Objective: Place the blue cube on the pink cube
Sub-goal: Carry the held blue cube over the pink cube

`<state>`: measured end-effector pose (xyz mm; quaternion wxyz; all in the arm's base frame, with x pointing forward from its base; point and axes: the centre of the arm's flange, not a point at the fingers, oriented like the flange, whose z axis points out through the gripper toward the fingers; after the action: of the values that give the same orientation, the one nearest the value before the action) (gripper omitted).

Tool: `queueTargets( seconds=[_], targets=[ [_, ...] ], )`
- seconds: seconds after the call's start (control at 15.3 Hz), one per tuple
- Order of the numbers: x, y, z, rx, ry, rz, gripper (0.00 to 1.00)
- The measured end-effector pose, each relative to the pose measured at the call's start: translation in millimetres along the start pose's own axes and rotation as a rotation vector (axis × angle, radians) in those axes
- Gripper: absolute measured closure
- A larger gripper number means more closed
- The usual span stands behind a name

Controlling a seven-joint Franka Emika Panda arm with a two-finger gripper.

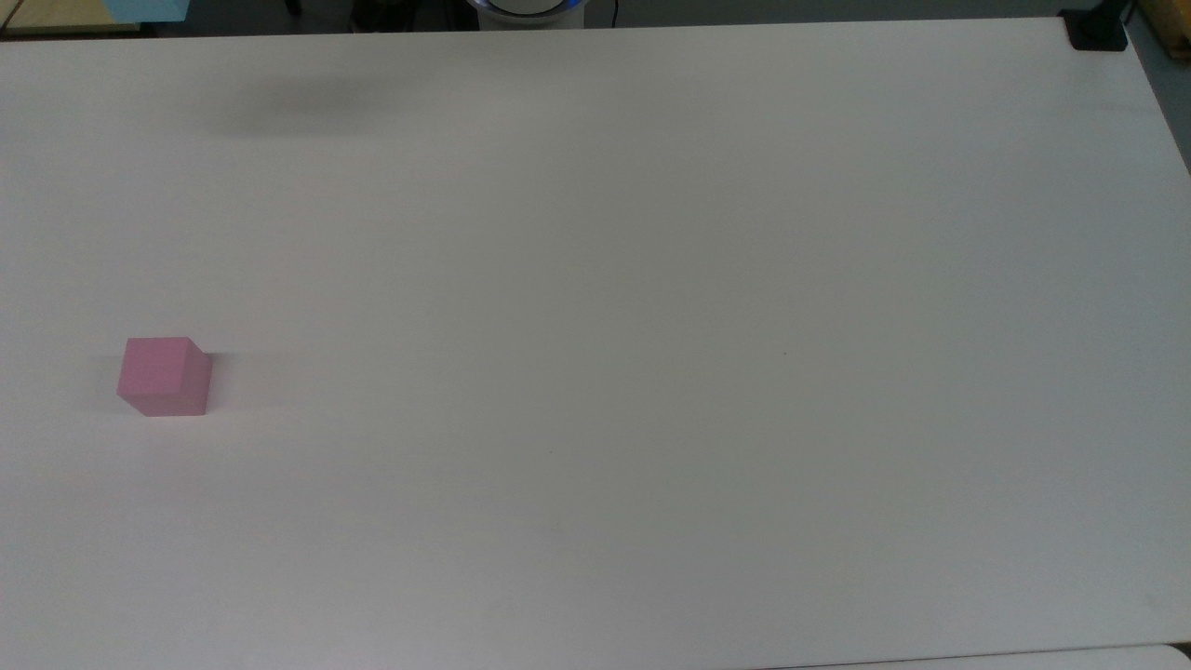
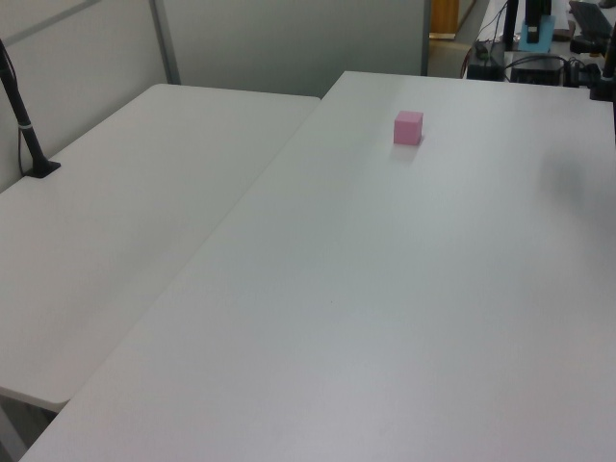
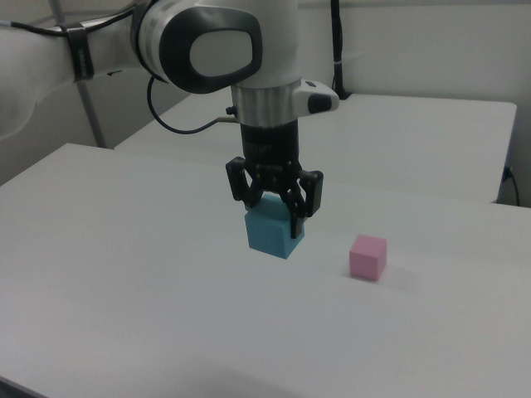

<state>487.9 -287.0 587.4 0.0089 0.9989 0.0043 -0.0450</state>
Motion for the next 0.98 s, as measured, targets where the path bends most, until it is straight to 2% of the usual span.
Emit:
queueTargets(
  seconds=[0.2,0.52,0.72,0.98],
  targets=[
    [24.4,-8.3,2.7,-0.004,0.001,-0.029,0.36],
    [98.0,-21.4,25.1,-0.016,0.006,-0.025,0.36],
    [135.4,-18.8,46.5,-0.036,0.045,-0.019,0.36],
    [163.9,-13.4,74.4,-0.058,0.096,-0.004,0.36]
  ],
)
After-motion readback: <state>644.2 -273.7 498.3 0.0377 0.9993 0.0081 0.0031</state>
